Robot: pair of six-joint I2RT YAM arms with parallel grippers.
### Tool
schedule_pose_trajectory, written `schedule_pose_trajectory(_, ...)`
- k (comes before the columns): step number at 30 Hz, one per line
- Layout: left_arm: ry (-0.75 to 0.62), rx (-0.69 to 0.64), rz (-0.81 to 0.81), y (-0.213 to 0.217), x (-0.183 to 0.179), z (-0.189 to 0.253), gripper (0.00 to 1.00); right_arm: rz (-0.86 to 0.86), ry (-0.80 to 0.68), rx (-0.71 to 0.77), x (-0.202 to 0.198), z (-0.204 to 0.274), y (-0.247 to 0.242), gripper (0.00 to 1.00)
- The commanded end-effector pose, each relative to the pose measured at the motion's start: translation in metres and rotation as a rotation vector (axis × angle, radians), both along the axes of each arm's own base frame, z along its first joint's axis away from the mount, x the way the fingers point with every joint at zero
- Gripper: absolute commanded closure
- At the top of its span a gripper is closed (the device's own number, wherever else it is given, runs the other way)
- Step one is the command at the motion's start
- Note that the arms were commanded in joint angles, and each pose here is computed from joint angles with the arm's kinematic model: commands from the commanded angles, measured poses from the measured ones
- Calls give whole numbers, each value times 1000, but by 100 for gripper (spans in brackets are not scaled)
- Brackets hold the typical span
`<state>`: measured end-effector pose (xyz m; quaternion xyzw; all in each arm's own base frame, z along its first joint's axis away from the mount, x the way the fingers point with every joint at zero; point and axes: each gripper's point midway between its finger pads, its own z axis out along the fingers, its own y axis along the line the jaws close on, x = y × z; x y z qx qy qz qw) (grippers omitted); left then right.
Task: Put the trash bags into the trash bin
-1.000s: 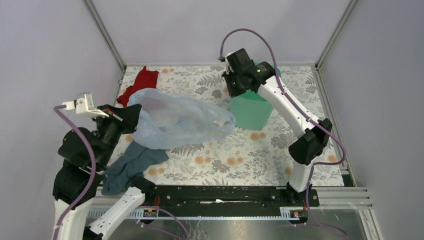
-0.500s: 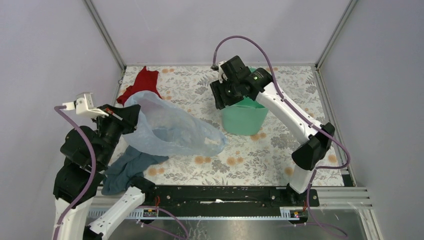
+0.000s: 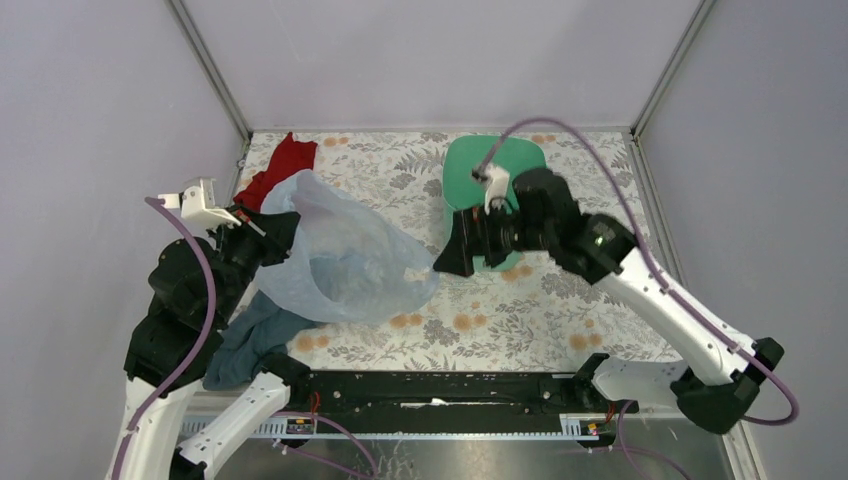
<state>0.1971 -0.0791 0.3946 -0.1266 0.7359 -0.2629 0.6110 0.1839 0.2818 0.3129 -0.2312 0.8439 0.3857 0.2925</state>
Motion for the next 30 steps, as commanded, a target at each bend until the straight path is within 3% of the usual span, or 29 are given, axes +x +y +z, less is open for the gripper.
schedule_pose_trajectory(1, -45, -21, -23, -5, 2, 8, 100, 100, 190, 347, -37, -4, 47, 0)
schedule_pose_trajectory(4, -38, -26, -42, -9, 2, 5, 100, 79, 200, 413, -37, -11, 60, 0)
schedule_pose_trajectory(13, -6, -85, -155, -31, -6, -1, 100, 18, 86, 365, -18, -9, 120, 0)
schedule_pose_trajectory(17, 11, -167, -258, -53, -10, -8, 100, 23, -72, 434, -34, 10, 165, 0)
schedule_pose_trajectory(20, 38, -214, -314, -65, -12, -16, 100, -47, -180, 403, -33, 11, 190, 0)
schedule_pose_trajectory(26, 35, -164, -278, -55, -14, -16, 100, -206, -362, 302, -18, 19, 215, 0)
schedule_pose_trajectory(30, 33, -162, -270, -53, -15, -15, 100, -260, -386, 294, -11, 12, 224, 0)
